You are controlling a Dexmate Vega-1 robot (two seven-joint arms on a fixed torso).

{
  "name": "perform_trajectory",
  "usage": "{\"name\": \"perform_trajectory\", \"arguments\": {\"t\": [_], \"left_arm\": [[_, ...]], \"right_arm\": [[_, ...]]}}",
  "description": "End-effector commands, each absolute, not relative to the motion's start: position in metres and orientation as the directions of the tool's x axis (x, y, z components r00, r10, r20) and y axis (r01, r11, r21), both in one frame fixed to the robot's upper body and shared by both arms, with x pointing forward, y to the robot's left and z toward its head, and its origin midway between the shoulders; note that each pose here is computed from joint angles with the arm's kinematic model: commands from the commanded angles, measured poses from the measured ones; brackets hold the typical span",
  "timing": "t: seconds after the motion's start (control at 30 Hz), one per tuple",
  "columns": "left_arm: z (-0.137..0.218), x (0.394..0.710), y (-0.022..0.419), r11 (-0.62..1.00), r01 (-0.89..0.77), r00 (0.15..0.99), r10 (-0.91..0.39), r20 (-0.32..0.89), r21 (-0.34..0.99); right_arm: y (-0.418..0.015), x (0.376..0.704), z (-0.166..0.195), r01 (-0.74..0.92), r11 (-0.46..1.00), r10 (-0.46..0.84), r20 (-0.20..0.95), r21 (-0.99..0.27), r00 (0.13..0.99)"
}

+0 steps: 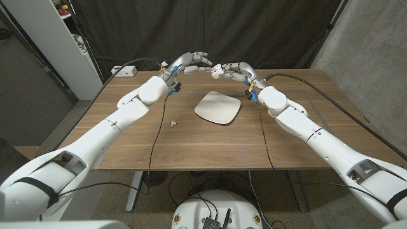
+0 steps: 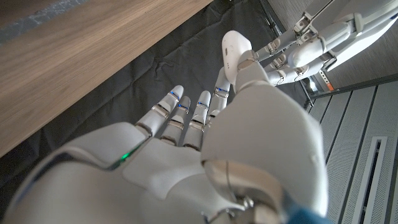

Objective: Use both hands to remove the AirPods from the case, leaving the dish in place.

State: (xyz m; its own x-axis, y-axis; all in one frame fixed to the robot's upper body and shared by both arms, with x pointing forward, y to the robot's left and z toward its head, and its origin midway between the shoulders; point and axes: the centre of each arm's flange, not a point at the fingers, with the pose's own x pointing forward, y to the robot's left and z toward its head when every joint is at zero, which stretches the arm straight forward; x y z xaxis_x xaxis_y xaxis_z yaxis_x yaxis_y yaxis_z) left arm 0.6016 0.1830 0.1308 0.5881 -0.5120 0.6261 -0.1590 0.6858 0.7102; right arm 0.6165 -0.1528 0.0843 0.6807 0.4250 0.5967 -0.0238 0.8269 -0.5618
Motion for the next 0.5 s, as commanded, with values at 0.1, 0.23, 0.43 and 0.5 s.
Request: {"name": "perform_trajectory", "arguments": {"t": [0.1, 0.23, 0.43, 0.5], "left_arm": [[0.125, 0.607, 0.181, 0.694, -0.117, 0.599, -0.522, 0.608, 0.711], [0.123, 0.608, 0.181, 0.692, -0.117, 0.602, -0.522, 0.605, 0.713], [0.121, 0.608, 0.18, 0.681, -0.119, 0.602, -0.529, 0.598, 0.722], [0.121, 0.607, 0.18, 0.681, -0.116, 0.6, -0.532, 0.597, 0.723]], "right_arm": [[-0.141, 0.609, 0.084, 0.012, 0.8, 0.44, 0.6, -0.6, 0.668], [-0.138, 0.607, 0.083, 0.019, 0.795, 0.443, 0.603, -0.606, 0.664], [-0.131, 0.603, 0.083, 0.02, 0.791, 0.45, 0.603, -0.612, 0.659], [-0.128, 0.602, 0.083, 0.019, 0.789, 0.452, 0.601, -0.614, 0.66]]}}
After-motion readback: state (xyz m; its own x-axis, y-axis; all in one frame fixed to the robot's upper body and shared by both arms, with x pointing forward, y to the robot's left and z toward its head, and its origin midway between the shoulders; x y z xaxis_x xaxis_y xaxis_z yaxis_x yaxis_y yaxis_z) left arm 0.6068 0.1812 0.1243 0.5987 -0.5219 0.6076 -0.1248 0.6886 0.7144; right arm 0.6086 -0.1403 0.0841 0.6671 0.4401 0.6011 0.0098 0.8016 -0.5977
